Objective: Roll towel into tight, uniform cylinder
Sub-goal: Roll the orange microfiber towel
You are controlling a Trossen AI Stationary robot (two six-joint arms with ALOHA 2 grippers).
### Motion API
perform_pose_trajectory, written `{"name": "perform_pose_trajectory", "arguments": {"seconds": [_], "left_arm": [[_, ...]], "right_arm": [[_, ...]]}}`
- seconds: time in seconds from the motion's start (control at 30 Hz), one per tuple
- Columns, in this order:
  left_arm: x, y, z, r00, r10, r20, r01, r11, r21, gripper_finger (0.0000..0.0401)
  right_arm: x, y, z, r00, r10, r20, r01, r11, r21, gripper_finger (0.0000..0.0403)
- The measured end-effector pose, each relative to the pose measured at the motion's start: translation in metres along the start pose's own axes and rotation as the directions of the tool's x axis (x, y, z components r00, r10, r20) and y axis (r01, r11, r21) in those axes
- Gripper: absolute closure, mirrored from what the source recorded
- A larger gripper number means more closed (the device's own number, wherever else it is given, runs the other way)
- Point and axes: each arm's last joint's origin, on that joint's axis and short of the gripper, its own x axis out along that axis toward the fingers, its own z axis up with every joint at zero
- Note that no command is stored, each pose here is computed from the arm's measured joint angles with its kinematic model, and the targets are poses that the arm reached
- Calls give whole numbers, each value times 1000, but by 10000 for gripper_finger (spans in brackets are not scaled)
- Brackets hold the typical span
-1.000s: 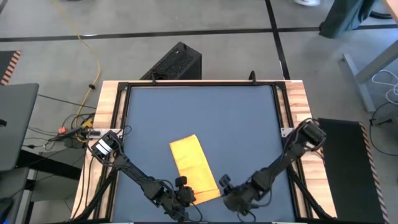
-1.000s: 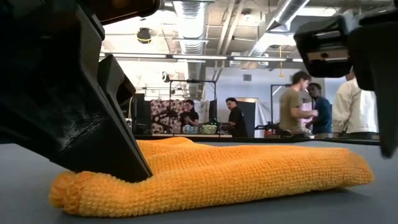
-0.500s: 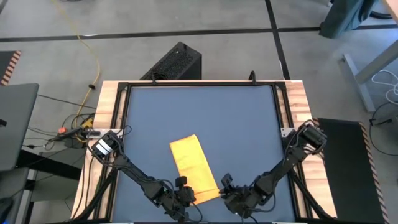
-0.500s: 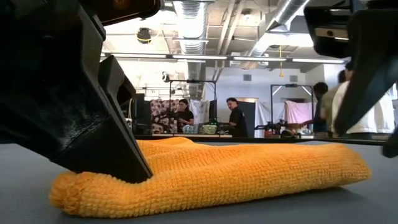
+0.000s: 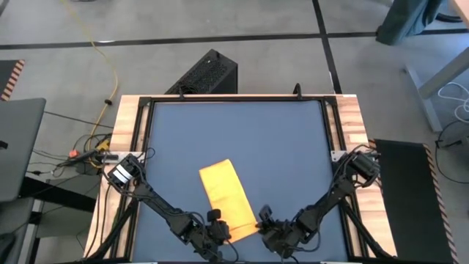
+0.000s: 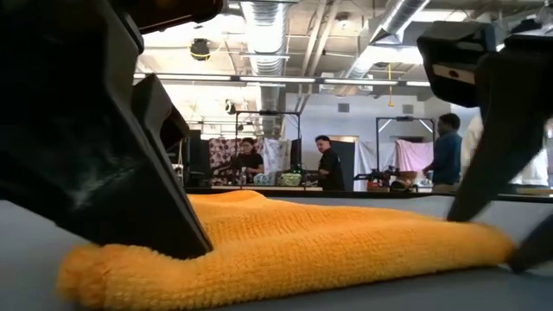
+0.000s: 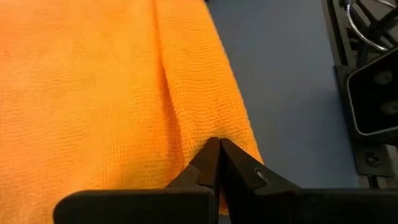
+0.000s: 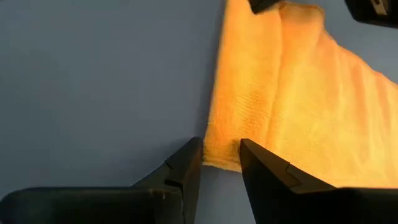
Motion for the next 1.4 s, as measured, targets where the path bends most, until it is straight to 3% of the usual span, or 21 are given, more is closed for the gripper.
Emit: {"name": "perform_pose_trajectory", "arguments": {"seconds": [0.1,0.2,0.37,0.5,0.7,0.87,1.1,1.27,1.4], "left_arm": [[0,-1,0,1000,-12,-7,12,1000,0,401],[0,-1,-1,1000,-15,-7,15,1000,0,401],[-1,-3,-2,1000,-25,-12,25,1000,13,401],[-3,-7,-4,999,-38,-10,38,998,41,401],[-9,-13,-1,998,-44,49,39,995,88,401],[-17,-15,2,995,-17,100,4,992,126,401],[-19,-19,9,979,-13,202,-23,984,177,401],[-22,-23,15,959,-6,282,-62,970,234,401],[-17,-16,17,966,11,257,-72,970,232,401]], "right_arm": [[2,-5,-1,999,-35,-8,35,999,-10,279],[5,-8,-1,1000,-7,-7,7,1000,-2,310],[7,-11,0,994,110,15,-110,994,15,383],[6,-19,4,968,247,52,-251,964,88,385],[13,-43,3,895,433,110,-444,841,308,386],[23,-63,-1,817,552,163,-550,665,505,386],[34,-92,-3,712,638,294,-666,482,569,386],[40,-107,-9,700,641,314,-653,396,646,385],[43,-115,-12,722,620,305,-613,371,697,385]]}}
